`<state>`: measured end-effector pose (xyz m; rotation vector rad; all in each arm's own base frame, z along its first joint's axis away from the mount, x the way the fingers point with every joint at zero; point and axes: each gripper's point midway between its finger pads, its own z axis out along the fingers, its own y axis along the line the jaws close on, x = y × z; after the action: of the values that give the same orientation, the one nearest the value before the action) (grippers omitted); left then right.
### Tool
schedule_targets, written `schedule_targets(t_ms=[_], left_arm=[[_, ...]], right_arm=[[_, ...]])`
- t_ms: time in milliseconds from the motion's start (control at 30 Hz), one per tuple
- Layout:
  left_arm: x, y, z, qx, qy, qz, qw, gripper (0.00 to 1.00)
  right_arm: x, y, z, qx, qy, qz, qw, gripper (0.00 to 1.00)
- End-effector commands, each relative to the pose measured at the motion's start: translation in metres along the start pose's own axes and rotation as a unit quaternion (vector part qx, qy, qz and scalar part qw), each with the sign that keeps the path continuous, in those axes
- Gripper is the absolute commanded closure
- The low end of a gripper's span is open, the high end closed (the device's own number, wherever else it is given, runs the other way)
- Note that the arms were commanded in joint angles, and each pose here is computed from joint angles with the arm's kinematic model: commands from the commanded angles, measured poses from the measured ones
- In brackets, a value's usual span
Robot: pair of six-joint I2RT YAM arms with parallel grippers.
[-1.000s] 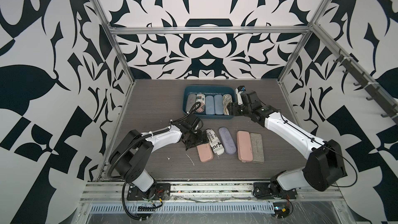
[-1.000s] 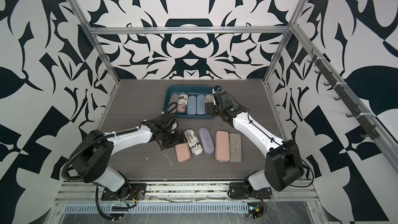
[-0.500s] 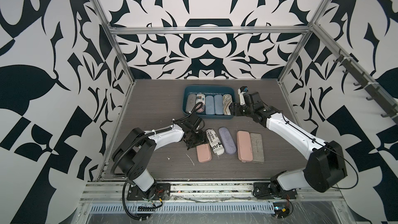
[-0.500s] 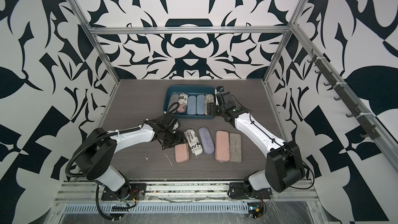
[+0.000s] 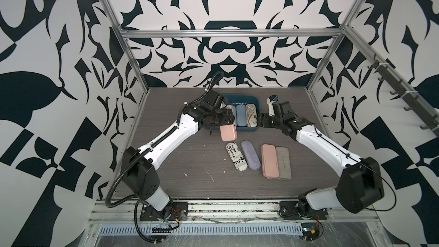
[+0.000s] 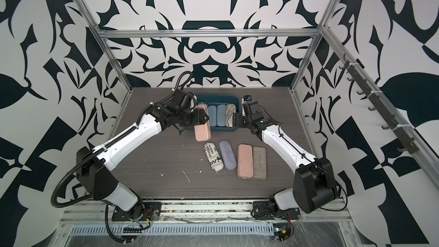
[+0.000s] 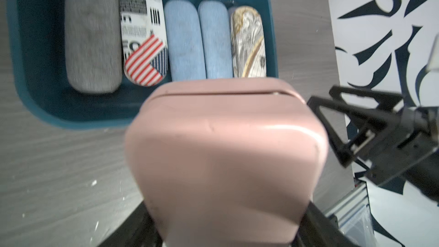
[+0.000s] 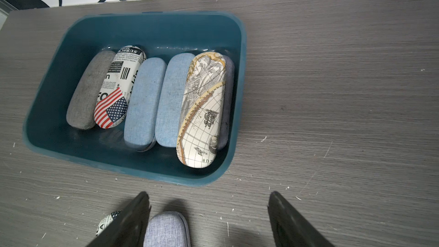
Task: Put the glasses cases into the storage boxes
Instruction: Place the glasses case in the storage box.
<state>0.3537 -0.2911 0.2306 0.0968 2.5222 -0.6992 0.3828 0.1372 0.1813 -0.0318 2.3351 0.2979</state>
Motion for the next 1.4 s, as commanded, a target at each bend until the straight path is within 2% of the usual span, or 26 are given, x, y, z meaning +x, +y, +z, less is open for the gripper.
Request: schedule_targets(t_ms=[0, 100, 300, 467, 667, 967, 1367], left_arm=[[-0.02, 0.009, 0.028, -0.012, 0.007, 0.015, 1.0, 0.37], [-0.046, 0.007, 0.051, -0.01, 0.005, 0.023, 1.0, 0.37], [-0.067, 0.007, 0.103, -0.007, 0.012, 0.039, 0.999, 0.36], [-0.077, 0.009, 0.137, 0.006, 0.018, 0.03, 0.999, 0.36], [-0.069, 0.01, 0.171, 0.021, 0.046, 0.014, 0.999, 0.36], [-0.061, 0.014, 0.19, 0.026, 0.059, 0.005, 0.998, 0.34], [-0.043, 0.02, 0.211, 0.032, 0.089, -0.012, 0.995, 0.24]], right_arm=[[-0.017, 0.001, -0.016, -0.007, -0.034, 0.01, 0.999, 0.19], [-0.016, -0.003, -0.019, -0.004, -0.034, 0.013, 0.999, 0.19], [-0.012, -0.01, -0.019, 0.004, -0.031, 0.019, 0.999, 0.19], [-0.009, -0.01, -0.015, 0.003, -0.024, 0.021, 0.999, 0.19], [-0.007, -0.011, -0.011, 0.006, -0.017, 0.021, 1.0, 0.19], [-0.006, -0.011, -0.005, 0.007, -0.01, 0.022, 1.0, 0.19], [-0.009, -0.009, 0.003, 0.003, -0.003, 0.025, 1.0, 0.2]])
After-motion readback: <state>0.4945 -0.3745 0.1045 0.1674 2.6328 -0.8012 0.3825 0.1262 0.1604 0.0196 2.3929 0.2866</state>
